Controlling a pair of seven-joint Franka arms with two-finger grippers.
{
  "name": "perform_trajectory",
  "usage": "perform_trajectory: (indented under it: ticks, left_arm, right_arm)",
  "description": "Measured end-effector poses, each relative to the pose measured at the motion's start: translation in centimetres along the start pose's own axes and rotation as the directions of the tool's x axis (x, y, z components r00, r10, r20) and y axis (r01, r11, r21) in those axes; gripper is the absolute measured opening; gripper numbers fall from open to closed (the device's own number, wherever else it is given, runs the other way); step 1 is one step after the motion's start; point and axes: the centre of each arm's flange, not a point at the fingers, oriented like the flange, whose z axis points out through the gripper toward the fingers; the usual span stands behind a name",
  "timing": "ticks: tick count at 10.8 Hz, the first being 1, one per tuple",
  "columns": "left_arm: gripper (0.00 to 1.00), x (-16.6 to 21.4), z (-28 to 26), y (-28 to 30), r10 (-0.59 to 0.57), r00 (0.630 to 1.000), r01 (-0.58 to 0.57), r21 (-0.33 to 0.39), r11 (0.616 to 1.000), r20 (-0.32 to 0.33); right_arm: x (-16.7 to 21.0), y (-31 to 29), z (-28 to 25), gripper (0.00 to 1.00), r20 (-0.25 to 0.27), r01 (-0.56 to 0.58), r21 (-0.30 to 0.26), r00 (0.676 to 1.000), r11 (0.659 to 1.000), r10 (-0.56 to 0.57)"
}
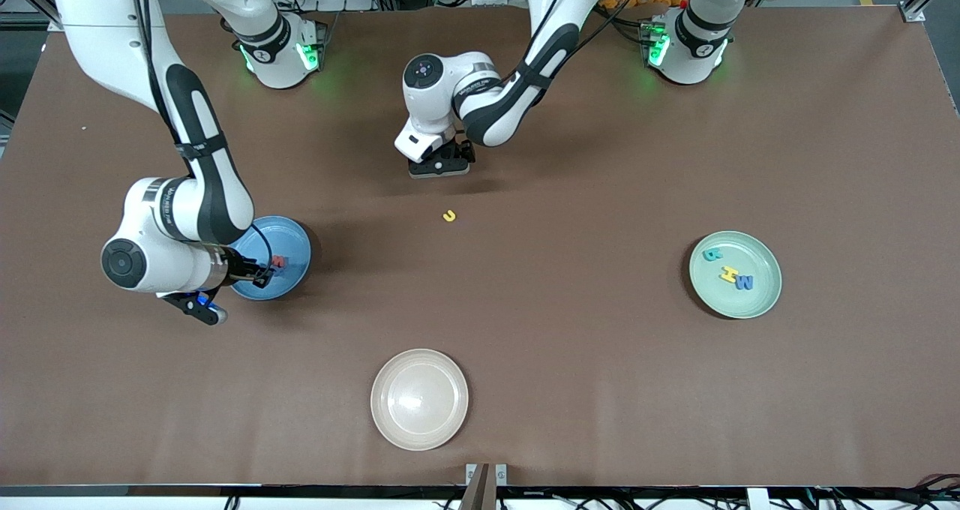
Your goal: Sort upper and lower case letters into plates
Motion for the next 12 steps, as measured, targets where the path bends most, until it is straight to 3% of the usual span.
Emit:
perform_trajectory:
  ticks: [3, 4, 5, 8, 9, 12]
  left_arm:
    - [1.0, -0.7, 0.5, 0.3, -0.006, 1.0, 0.006, 0.003, 1.0, 0.002]
    - [0.99, -0.8, 0.5, 0.4, -0.006, 1.0, 0.006, 0.003, 1.0, 0.002]
    - [0.91, -0.7, 0.5, 0.4, -0.006, 1.0, 0.006, 0.003, 1.0, 0.002]
    - [0.45, -0.6, 0.0, 0.7, -0.007, 1.0, 0.007, -0.007, 1.0, -0.003]
    - [0.36, -0.5, -0.1, 0.7, -0.007, 1.0, 0.007, -0.008, 1.0, -0.003]
    - [0.36, 0.7, -1.1, 0.8, -0.022, 1.0, 0.021, -0.022, 1.0, -0.018]
  right_arm:
    - [-0.2, -0.5, -0.3, 0.99, -0.004, 0.008, 0.003, 1.0, 1.0, -0.008]
    - [-0.5, -1.2, -0.5, 1.0, -0.007, 0.02, 0.005, 1.0, 1.0, -0.02]
    - [-1.0, -2.2, -0.8, 1.0, -0.011, 0.035, 0.005, 0.999, 0.999, -0.035]
    - [-3.6, -6.3, -1.1, 1.0, -0.025, 0.047, -0.004, 0.999, 0.999, -0.047]
    - [-4.5, -7.5, -1.0, 1.0, -0.029, 0.046, -0.008, 0.998, 0.999, -0.047]
    - [-4.8, -8.3, -1.4, 1.0, -0.022, 0.023, 0.028, 1.0, 0.999, -0.022]
